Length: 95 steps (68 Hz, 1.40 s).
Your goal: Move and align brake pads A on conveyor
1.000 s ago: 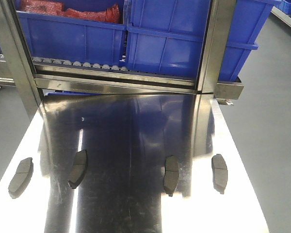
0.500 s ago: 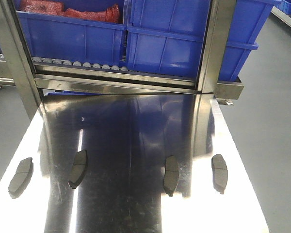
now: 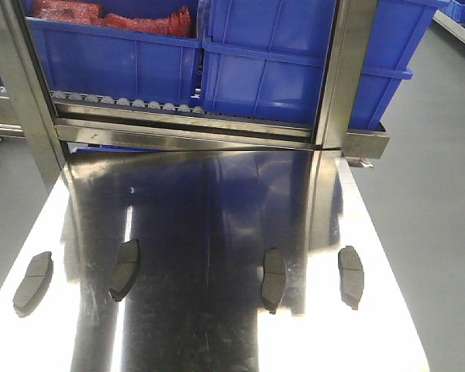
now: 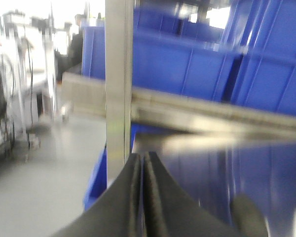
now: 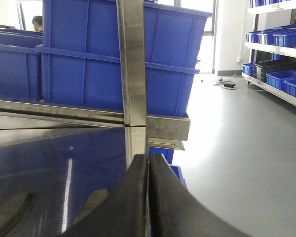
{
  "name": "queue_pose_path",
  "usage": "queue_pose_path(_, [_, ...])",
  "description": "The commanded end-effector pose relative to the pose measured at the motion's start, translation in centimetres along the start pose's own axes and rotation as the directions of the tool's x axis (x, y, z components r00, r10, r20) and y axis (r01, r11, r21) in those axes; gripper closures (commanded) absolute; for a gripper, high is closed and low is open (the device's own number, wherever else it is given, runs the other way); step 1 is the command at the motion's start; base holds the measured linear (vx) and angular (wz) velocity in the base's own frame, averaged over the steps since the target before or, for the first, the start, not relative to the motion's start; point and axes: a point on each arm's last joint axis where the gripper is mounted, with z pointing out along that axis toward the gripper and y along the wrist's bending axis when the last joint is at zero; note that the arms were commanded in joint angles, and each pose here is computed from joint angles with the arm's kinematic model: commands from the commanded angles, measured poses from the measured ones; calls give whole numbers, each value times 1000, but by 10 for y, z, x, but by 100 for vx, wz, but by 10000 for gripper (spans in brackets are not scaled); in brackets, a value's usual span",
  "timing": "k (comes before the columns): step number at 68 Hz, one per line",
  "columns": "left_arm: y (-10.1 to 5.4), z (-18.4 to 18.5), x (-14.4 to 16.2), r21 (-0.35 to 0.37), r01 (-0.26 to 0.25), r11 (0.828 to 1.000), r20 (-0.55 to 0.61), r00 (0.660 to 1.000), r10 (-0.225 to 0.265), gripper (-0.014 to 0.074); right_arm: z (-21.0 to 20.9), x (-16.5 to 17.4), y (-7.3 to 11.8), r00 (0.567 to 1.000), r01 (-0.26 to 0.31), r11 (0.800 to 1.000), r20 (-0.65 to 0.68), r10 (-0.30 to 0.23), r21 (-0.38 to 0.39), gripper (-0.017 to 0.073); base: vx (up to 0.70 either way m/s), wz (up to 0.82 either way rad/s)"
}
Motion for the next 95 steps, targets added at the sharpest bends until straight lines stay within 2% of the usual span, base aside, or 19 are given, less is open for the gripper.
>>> queue_pose_path(1, [-3,-4,-25,31,-20,999,236,972,12,599,-1,-3,0,997,5,1000,72,-5,-1,571,0,0])
queue_pose_path(9, [-4,-9,-48,30,-38,999,327,945,26,599,-1,-3,0,997,5,1000,72,-5,-1,571,0,0])
queue_pose_path(15, [-4,-12,-64,23,-40,999,320,947,30,599,-1,-3,0,997,5,1000,72,-5,-1,571,0,0])
queue_pose_path(24, [-3,-9,-81,6,-31,1000,175,984,29,599,-1,-3,0,997,5,1000,72,-5,-1,571,0,0])
queue_pose_path(32, [-3,7,-90,-12,-31,999,-56,998,30,599,-1,-3,0,997,5,1000,72,-5,-1,571,0,0])
queue_pose_path(41, [-2,28,-99,-28,-35,999,-275,961,26,599,-1,-3,0,997,5,1000,72,-5,-1,571,0,0])
queue_pose_path(47, [-1,42,-99,-36,-42,998,-413,910,24,599,-1,-3,0,997,5,1000,72,-5,-1,571,0,0])
queue_pose_path(54, [-2,54,-96,-35,-39,999,-508,861,15,599,-1,-3,0,997,5,1000,72,-5,-1,571,0,0])
queue_pose_path(73, [-14,69,-81,70,-34,997,-613,787,70,599,-1,-3,0,997,5,1000,72,-5,-1,571,0,0])
queue_pose_path(85, [-16,70,-82,85,-42,996,-600,796,84,599,-1,-3,0,997,5,1000,72,-5,-1,571,0,0])
queue_pose_path(90, [-16,69,-82,64,-12,998,-604,795,49,599,-1,-3,0,997,5,1000,71,-5,-1,571,0,0])
queue_pose_path(95, [-16,69,-81,60,-11,998,-616,787,45,596,-1,-3,0,997,5,1000,71,-5,-1,571,0,0])
